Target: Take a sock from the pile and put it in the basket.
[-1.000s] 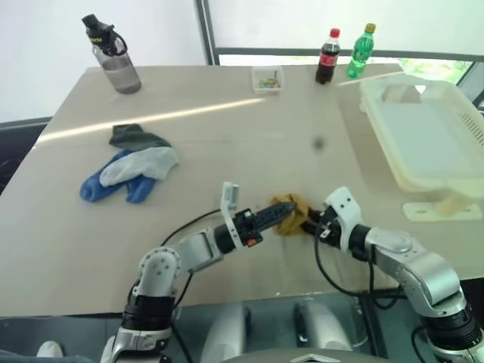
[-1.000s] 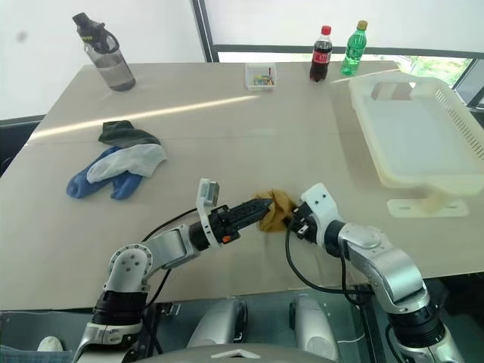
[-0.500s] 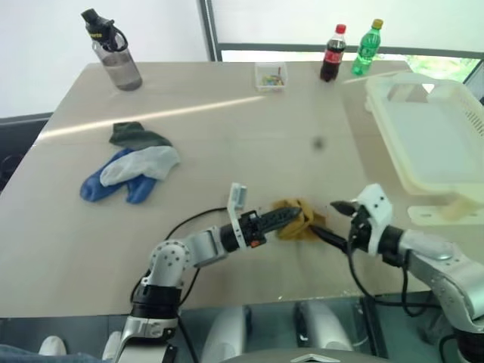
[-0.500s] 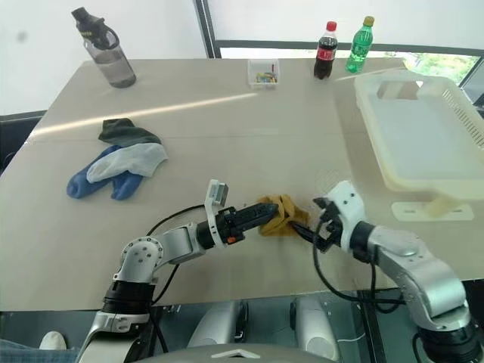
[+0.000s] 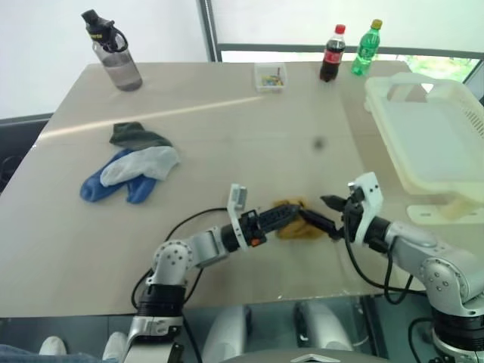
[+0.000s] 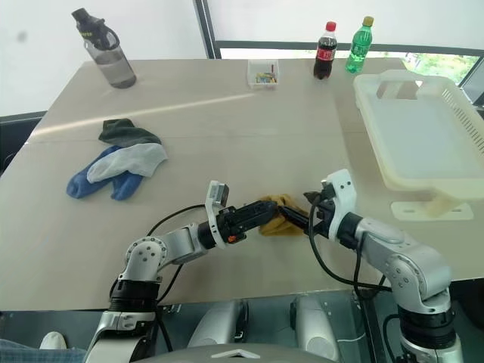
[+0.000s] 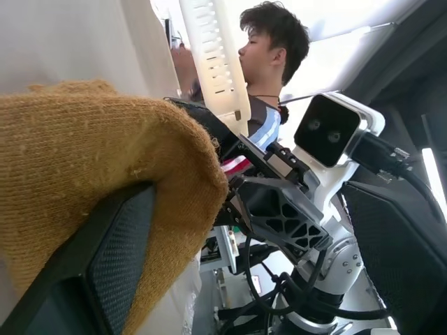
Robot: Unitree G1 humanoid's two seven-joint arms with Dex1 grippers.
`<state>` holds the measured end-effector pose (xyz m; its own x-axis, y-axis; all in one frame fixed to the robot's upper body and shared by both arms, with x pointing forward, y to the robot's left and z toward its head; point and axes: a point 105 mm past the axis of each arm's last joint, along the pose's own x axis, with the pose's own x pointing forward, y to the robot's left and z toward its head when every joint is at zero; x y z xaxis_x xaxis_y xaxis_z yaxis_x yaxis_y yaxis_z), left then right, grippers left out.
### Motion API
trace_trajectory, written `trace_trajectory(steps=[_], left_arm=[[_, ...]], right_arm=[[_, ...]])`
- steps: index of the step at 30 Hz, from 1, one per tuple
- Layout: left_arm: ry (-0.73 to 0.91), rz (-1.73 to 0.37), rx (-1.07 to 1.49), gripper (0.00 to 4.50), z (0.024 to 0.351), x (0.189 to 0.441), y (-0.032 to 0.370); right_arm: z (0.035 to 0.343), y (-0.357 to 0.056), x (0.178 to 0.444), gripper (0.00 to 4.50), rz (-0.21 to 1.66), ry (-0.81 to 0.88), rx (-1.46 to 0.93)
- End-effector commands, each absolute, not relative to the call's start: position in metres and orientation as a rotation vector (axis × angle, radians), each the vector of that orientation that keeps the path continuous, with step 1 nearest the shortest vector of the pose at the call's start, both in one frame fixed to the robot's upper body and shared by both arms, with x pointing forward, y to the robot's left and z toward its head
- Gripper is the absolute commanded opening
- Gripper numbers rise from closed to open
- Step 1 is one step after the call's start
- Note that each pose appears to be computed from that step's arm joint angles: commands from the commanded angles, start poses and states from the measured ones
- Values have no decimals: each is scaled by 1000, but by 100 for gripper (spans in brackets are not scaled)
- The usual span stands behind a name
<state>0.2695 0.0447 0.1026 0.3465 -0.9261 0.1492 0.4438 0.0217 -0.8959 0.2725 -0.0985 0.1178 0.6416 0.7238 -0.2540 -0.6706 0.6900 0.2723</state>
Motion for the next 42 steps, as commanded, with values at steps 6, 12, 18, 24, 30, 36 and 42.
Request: trace_trajectory(steps=[6,12,18,24,30,36,42], left_arm=[[576,-1160,-1076,450,101,268,46],[581,-1156,-1076,450,100,267,47],[559,-1126,-1046,450,100,272,53],[496,-1099,-1012,450,110,277,71],[406,-1125,-933,450,131,271,87],[372,-1138,-859,450,144,264,100],[354,-1207,-670,450,153,250,105]], right_arm=[[100,-99,284,446,735,418,99],[78,-102,286,446,688,476,8],[54,-101,275,446,746,549,-151],[47,-102,276,392,739,569,-156],[47,-99,277,183,745,571,-145],[47,-96,276,6,763,570,-156],[62,-94,281,6,778,523,-98]])
